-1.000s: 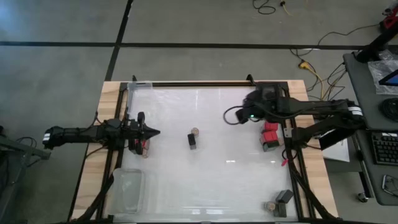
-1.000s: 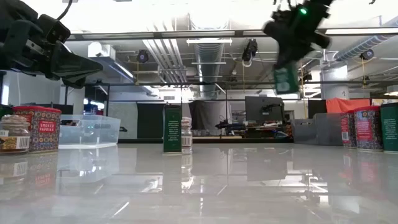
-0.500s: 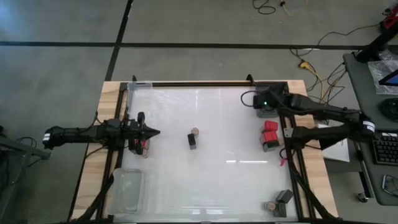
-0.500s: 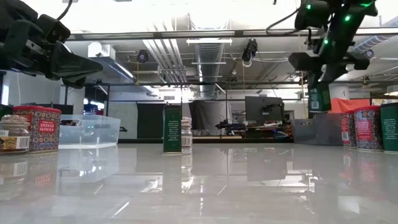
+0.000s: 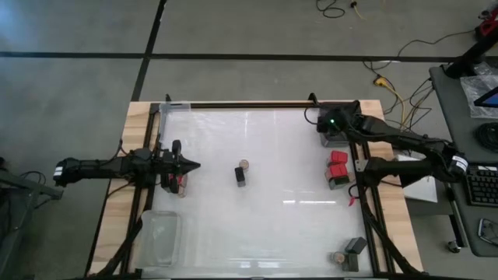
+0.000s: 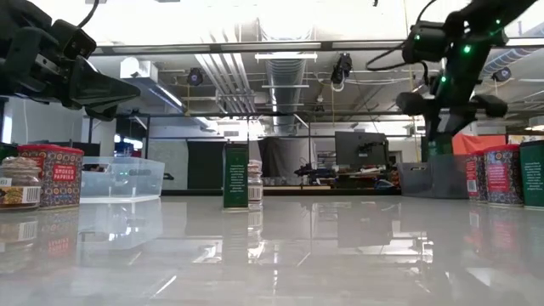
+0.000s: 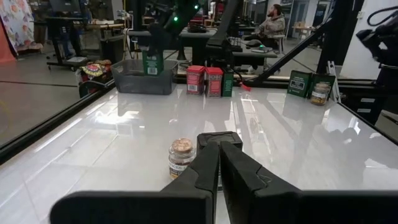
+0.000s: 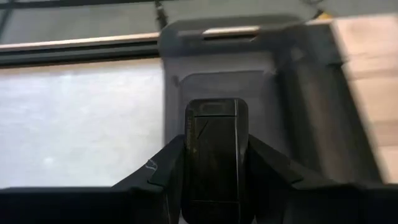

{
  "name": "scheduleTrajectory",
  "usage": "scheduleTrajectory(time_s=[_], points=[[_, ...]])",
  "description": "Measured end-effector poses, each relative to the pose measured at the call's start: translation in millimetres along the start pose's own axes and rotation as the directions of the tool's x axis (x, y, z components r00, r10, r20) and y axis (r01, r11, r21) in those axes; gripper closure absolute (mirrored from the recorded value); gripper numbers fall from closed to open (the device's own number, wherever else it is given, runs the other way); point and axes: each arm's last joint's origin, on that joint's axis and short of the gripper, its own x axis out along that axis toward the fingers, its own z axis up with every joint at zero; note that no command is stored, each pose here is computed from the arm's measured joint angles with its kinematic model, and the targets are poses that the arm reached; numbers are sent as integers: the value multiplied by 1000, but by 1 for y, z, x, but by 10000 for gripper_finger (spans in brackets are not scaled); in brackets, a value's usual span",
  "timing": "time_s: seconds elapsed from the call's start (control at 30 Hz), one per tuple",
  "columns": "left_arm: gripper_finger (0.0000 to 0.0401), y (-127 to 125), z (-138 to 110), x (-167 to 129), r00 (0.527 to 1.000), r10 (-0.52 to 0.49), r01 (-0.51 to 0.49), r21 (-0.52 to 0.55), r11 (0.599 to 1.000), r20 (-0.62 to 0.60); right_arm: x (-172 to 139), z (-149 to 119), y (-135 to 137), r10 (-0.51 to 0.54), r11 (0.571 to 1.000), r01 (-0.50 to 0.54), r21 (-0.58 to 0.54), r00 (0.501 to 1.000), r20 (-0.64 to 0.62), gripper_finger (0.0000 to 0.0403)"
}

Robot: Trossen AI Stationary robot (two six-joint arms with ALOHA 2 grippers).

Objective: Sort spices by type
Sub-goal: Put the black seasoning can into the black bin

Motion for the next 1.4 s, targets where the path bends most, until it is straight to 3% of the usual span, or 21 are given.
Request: scheduleTrajectory(time_s=[0.1,0.3,0.83,1.4], points=[[401,0,0,0,1000,0,0,0,1000,0,10,-5,-2,62,998,-62,11,998,-27,262],[401,0,0,0,1000,0,0,0,1000,0,21,-14,-11,23,1000,-23,11,998,-56,266],[401,0,0,0,1000,0,0,0,1000,0,24,-19,-13,38,999,-39,-2,995,-88,264],[401,0,0,0,1000,0,0,0,1000,0,29,-26,-15,39,999,-37,21,995,-95,218]])
